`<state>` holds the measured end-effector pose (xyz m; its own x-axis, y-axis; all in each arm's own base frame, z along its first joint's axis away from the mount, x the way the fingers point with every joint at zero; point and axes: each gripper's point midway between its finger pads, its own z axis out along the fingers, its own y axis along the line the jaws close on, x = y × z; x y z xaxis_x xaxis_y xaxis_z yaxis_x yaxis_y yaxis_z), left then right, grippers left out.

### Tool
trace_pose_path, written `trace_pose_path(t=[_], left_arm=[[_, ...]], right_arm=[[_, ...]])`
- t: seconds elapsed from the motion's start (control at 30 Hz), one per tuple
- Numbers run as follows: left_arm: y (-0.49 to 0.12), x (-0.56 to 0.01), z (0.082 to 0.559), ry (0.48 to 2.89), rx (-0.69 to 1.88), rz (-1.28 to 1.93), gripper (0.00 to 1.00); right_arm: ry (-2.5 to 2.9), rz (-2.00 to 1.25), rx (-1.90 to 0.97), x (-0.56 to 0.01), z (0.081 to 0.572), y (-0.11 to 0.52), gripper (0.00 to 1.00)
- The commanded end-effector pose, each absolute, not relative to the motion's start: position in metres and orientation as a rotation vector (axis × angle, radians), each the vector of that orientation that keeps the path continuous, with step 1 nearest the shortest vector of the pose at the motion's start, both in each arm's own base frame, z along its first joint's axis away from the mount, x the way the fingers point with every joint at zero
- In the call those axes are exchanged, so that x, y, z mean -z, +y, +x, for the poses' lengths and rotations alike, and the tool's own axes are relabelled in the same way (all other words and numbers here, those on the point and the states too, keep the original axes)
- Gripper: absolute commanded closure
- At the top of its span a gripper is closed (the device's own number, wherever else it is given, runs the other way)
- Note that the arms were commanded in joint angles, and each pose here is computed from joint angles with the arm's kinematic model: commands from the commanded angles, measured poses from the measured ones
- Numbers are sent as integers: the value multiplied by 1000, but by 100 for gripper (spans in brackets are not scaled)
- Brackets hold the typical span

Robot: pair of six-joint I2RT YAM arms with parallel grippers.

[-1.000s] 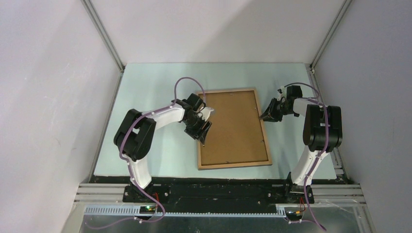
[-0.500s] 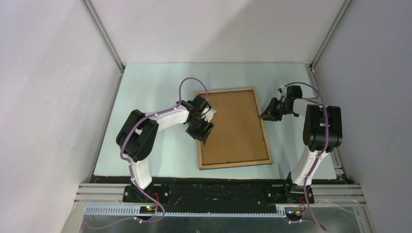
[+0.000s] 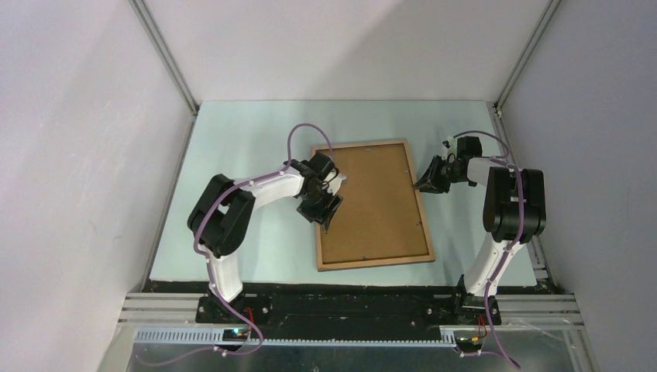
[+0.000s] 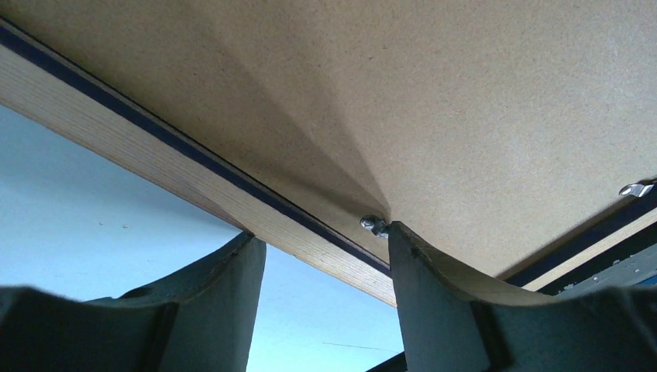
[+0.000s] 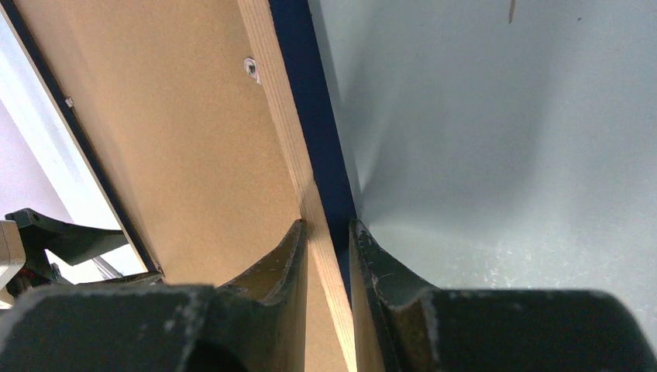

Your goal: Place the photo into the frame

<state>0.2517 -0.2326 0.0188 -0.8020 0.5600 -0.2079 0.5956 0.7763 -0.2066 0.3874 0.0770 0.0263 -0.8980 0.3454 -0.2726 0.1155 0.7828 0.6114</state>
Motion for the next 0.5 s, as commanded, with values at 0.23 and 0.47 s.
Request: trace_pose_path(t=[0.23, 0.47], left_arm=[[-251, -9, 254, 2827, 433, 856, 37], [-249, -7, 257, 2841, 399, 788, 36]], right_arm=[[2544, 276, -896, -43, 394, 91, 100], [2528, 249, -878, -49, 396, 91, 100]])
